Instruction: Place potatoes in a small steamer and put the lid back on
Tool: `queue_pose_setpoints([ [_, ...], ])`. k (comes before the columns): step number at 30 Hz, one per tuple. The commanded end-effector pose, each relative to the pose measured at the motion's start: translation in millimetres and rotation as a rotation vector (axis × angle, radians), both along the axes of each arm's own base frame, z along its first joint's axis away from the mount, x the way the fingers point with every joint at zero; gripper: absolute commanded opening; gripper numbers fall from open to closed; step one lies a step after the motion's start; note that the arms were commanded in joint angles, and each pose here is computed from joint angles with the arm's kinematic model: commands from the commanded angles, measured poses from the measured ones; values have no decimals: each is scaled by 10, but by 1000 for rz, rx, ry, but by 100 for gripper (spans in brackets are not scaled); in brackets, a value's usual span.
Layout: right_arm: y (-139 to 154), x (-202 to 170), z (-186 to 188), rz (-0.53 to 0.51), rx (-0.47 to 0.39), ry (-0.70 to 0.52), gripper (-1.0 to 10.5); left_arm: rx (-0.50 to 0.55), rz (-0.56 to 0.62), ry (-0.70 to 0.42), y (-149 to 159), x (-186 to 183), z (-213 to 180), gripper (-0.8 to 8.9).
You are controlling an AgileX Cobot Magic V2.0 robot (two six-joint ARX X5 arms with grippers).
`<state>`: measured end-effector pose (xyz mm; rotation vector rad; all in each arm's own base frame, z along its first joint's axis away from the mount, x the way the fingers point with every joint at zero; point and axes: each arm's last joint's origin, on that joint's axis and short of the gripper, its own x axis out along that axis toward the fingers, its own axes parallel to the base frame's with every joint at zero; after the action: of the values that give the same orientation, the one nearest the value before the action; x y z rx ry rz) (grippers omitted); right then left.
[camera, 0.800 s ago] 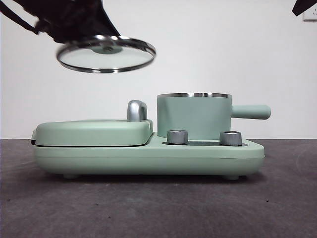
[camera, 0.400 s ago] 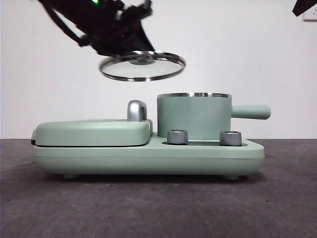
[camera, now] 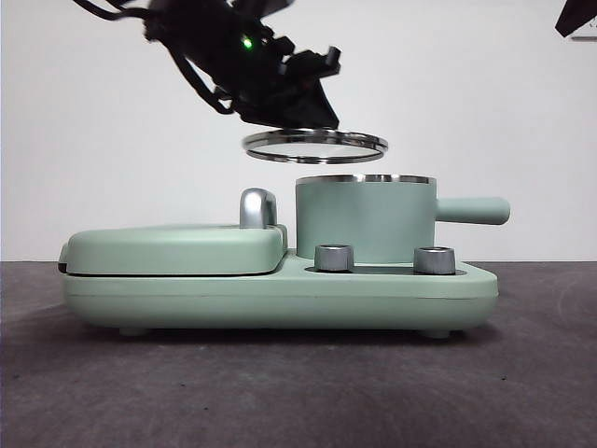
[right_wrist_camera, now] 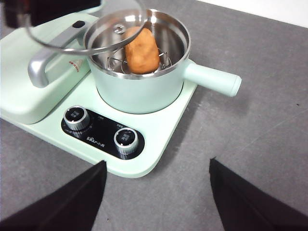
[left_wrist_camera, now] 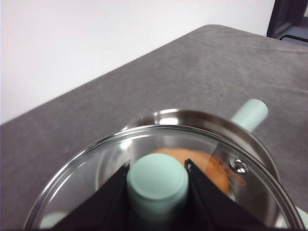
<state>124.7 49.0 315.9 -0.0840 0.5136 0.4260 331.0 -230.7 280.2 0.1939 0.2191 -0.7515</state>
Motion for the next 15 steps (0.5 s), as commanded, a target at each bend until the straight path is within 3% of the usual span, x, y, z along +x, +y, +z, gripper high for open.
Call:
queue_pose_setpoints([
  [1, 8, 4, 16, 1, 0, 1, 330, -24, -39, -57, -118, 97, 98, 9],
  [15, 8, 5, 15, 0, -1, 2, 330, -25, -110, -48, -307, 307, -33, 9],
])
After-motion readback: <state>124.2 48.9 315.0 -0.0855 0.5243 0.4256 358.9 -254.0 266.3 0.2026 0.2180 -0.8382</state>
